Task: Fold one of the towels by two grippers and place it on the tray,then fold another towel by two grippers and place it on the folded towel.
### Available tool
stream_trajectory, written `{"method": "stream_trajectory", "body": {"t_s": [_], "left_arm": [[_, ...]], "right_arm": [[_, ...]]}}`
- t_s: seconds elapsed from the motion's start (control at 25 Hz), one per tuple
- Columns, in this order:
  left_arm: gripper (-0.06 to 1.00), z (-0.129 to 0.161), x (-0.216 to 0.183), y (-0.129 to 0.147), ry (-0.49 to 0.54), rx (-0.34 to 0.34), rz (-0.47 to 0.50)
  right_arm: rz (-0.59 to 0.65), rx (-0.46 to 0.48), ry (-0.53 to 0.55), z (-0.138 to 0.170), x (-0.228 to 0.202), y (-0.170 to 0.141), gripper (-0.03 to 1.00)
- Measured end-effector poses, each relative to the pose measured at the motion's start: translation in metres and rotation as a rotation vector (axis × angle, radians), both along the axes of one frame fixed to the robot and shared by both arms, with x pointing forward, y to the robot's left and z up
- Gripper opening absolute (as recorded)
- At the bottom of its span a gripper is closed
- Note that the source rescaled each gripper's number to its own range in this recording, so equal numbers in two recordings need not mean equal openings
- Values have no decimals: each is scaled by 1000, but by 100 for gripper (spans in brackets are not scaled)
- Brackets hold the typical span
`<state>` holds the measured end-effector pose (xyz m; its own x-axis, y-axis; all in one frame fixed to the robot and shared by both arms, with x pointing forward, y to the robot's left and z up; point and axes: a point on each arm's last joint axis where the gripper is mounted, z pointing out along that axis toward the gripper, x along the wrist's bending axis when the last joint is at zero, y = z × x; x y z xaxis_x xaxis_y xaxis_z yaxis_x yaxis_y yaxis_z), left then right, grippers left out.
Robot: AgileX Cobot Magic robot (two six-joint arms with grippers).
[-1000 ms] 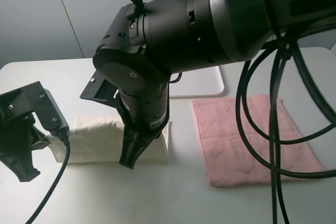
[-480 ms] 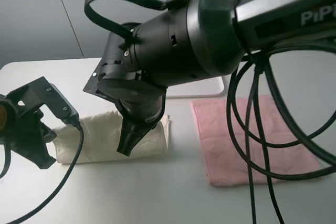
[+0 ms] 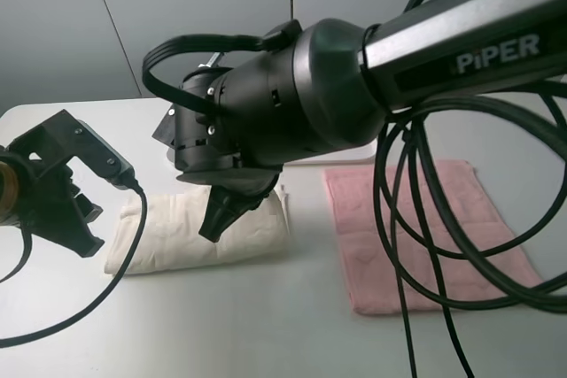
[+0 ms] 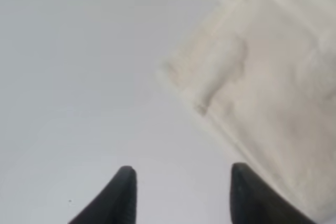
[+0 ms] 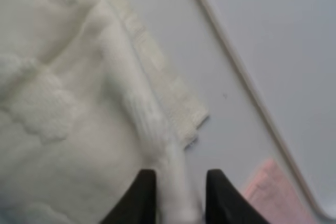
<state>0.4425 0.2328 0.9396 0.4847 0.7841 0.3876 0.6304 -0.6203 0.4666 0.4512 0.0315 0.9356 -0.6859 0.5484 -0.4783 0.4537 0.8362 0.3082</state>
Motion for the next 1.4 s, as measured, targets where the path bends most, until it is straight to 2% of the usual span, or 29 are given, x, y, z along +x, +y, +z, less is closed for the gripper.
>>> {"method": "stream_trajectory", "body": {"t_s": [0.12,0.16,0.24,0.32,0.48,0.56,0.72,0.8,0.96,1.16,1.4], "left_arm": [[83,2,3,3,-40,-9,64],[89,3,3,4,-47,-15,89],[97,3,3,5,-54,-23,113],[99,2,3,5,-46,-44,147],[99,2,5,4,-10,-102,256],[99,1,11,2,31,-134,306],[99,-7,27,6,149,-154,403],[99,-13,35,12,224,-153,460],[99,-23,49,22,346,-182,544],[99,-30,63,16,410,-230,538],[99,-42,83,12,506,-182,572]], "right_arm": [[-21,7,-3,0,0,-1,70],[-23,8,-4,0,0,-1,78],[-30,11,-6,0,0,-1,91],[-30,11,-9,0,1,-1,97],[-72,-8,18,-1,3,-6,100],[-138,15,107,-3,10,-13,100],[-272,91,321,-10,34,-38,100],[-293,108,365,-11,43,-46,100],[-280,112,372,-10,47,-49,100],[-264,124,398,-11,45,-47,100],[-294,166,456,-11,49,-51,100]]}}
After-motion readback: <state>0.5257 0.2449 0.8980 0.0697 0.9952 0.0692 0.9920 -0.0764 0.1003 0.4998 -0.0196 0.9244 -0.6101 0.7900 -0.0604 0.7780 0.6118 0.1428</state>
